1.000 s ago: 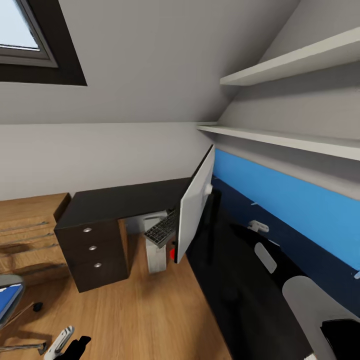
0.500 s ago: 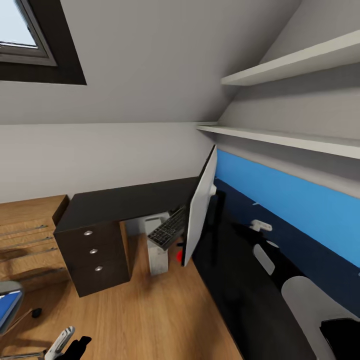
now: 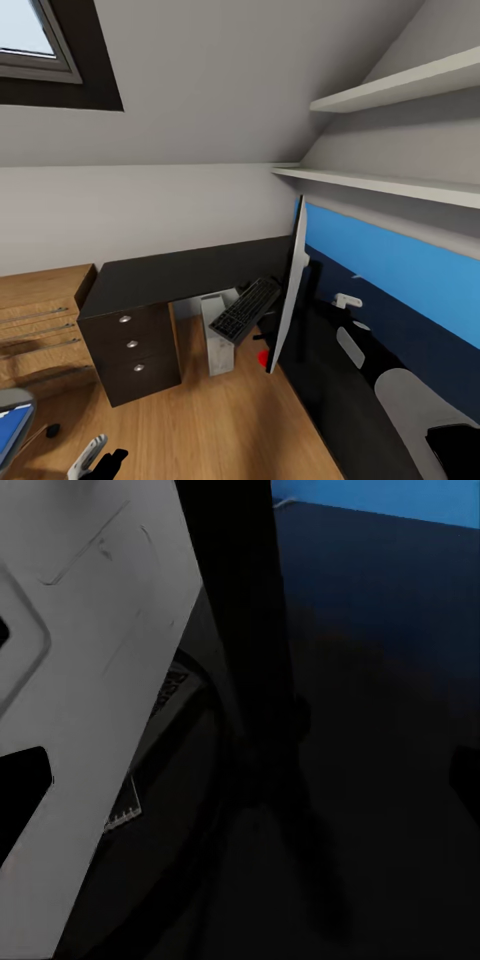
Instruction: In the bedroom, organize the workspace by keeping the computer under the desk, ensuring the monitor is on the desk, placing the keyboard on the desk next to the monitor, placing the mouse on the desk next to the keyboard, moving the folder from the swivel chair onto the desk next to the mouse, stacking the notebook on top of the folder with the pen on top of the notebook, and positioning the swivel chair next to the desk.
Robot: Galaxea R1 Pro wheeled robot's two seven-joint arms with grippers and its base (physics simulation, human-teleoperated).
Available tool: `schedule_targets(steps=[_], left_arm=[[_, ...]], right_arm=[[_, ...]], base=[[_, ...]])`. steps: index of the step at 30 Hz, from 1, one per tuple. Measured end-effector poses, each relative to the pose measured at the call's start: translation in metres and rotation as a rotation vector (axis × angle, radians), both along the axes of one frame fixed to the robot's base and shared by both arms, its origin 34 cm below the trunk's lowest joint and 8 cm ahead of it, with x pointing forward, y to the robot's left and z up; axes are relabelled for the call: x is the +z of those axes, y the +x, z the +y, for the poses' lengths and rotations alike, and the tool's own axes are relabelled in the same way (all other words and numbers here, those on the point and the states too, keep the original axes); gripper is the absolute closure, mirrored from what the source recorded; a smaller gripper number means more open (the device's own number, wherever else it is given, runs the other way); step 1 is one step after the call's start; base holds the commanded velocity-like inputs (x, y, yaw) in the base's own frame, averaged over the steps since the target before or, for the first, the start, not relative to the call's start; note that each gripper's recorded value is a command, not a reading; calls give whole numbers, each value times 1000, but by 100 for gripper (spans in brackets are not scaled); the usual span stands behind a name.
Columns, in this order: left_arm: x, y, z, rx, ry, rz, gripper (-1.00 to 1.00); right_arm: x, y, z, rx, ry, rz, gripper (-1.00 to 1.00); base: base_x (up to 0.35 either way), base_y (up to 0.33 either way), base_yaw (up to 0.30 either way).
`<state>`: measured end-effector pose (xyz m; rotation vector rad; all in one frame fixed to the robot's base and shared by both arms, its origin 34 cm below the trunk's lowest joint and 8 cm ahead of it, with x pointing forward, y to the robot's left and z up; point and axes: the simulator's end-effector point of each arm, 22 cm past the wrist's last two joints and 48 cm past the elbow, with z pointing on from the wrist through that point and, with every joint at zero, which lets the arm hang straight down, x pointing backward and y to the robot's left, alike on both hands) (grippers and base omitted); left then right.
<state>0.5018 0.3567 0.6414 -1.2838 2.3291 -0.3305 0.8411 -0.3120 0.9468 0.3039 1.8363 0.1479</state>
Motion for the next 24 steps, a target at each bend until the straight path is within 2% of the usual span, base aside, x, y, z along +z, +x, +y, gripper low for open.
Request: schedule_targets(steps=[6, 16, 24], left_arm=[[-1, 0, -3, -10, 1, 2, -100], [-1, 0, -4, -14, 2, 3, -100], [-1, 0, -4, -14, 2, 3, -100]], right_arm=[[0, 0, -2, -5, -1, 1, -100], [-1, -1, -10, -44, -10, 9, -100], [-1, -2, -12, -49, -13, 10, -100]], base=[[38, 32, -10], [15, 4, -115], [241, 0, -14]])
